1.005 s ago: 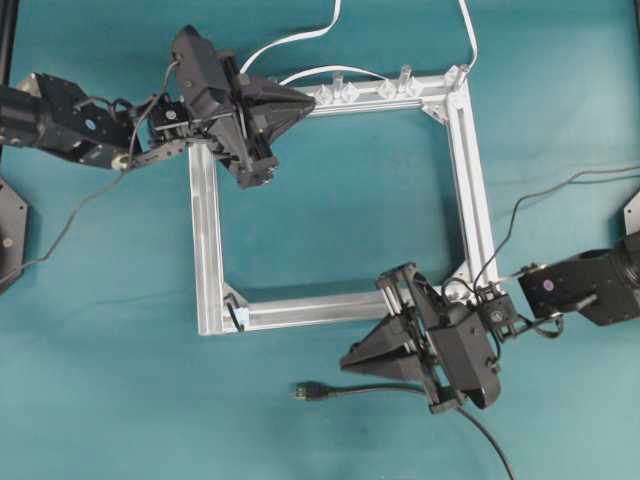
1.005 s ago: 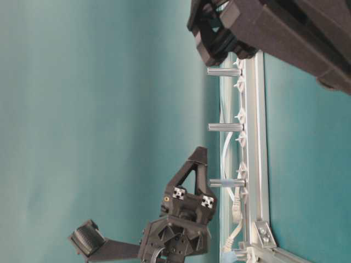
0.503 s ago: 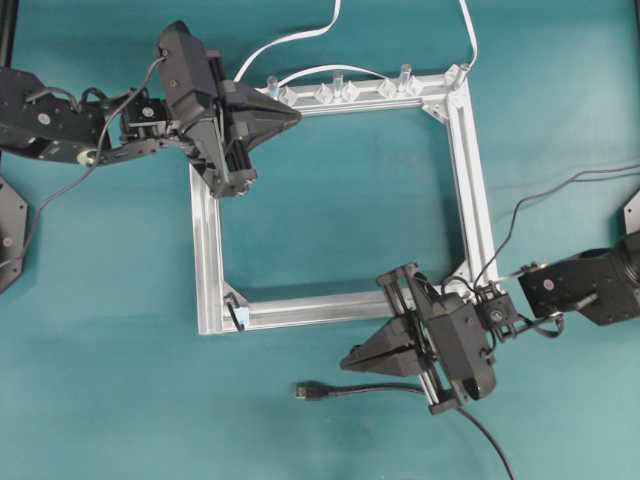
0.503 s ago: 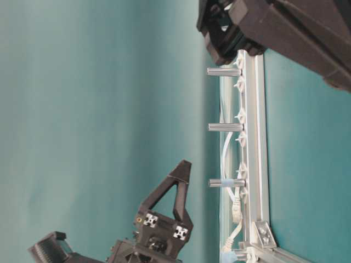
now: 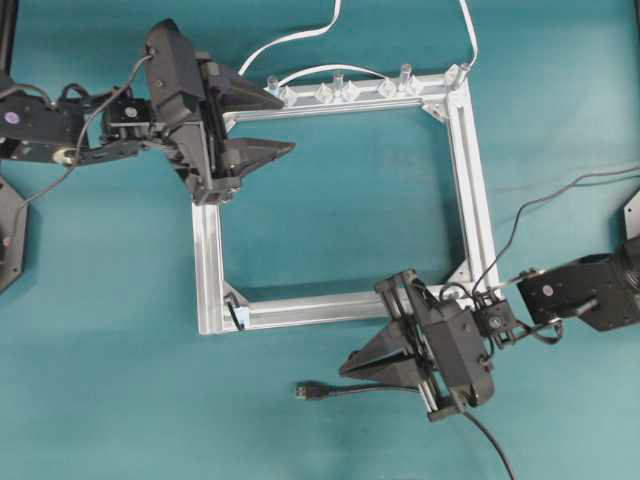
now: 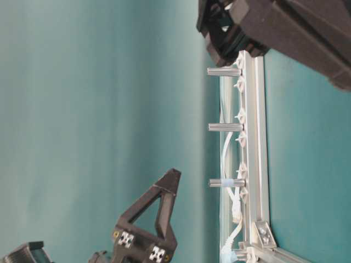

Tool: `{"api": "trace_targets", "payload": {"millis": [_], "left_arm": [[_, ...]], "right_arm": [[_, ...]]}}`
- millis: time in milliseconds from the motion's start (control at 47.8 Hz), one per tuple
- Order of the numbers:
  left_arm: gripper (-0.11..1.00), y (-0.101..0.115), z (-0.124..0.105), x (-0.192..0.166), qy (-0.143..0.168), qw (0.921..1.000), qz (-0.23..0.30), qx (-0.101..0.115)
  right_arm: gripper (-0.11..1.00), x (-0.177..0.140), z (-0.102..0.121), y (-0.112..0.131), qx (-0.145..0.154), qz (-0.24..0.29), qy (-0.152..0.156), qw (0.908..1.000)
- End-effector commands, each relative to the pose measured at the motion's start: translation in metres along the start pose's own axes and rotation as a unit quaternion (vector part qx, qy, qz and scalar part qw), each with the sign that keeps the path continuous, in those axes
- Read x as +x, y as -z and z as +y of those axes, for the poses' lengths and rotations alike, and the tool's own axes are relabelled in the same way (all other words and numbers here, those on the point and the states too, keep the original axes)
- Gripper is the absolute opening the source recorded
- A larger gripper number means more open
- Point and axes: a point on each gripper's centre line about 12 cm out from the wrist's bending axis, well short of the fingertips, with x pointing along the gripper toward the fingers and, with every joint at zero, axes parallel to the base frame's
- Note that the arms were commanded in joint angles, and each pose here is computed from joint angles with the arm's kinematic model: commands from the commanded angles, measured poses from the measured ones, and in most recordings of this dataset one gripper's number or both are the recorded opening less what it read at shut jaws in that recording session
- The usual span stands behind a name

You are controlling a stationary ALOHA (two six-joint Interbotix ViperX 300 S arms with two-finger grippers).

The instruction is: Insert the wire through the string loop located on the left side.

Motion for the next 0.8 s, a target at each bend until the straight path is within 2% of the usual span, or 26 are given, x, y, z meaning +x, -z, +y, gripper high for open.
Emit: {"api": "trace_targets", "payload": {"millis": [0, 147, 188, 356, 607, 775], "left_arm": [[0.66, -0.010, -0.004, -0.009, 0.006, 0.9999, -0.009, 0.005], [0.66, -0.006, -0.007, -0.018, 0.011, 0.9999, 0.000, 0.007], [0.66, -0.004, -0.008, -0.021, 0.013, 0.9999, 0.001, 0.008], [0.66, -0.003, -0.011, -0.030, 0.018, 0.9998, 0.004, 0.008], [0.79, -0.002, -0.013, -0.042, 0.022, 0.9992, 0.031, 0.013], [0.80, 0.005, -0.012, -0.049, 0.022, 0.9987, 0.043, 0.013]], "right_arm": [[0.24, -0.001, 0.002, -0.020, 0.013, -0.028, 0.006, 0.9995], [0.67, -0.001, 0.006, -0.020, 0.035, -0.030, 0.017, 0.9988], [0.72, -0.001, 0.008, -0.019, 0.040, -0.029, 0.019, 0.9986], [0.71, -0.001, 0.016, -0.018, 0.063, -0.026, 0.027, 0.9973], [0.71, -0.001, 0.016, -0.011, 0.082, -0.002, 0.045, 0.9956], [0.71, 0.003, 0.013, -0.005, 0.095, 0.008, 0.063, 0.9935]]}}
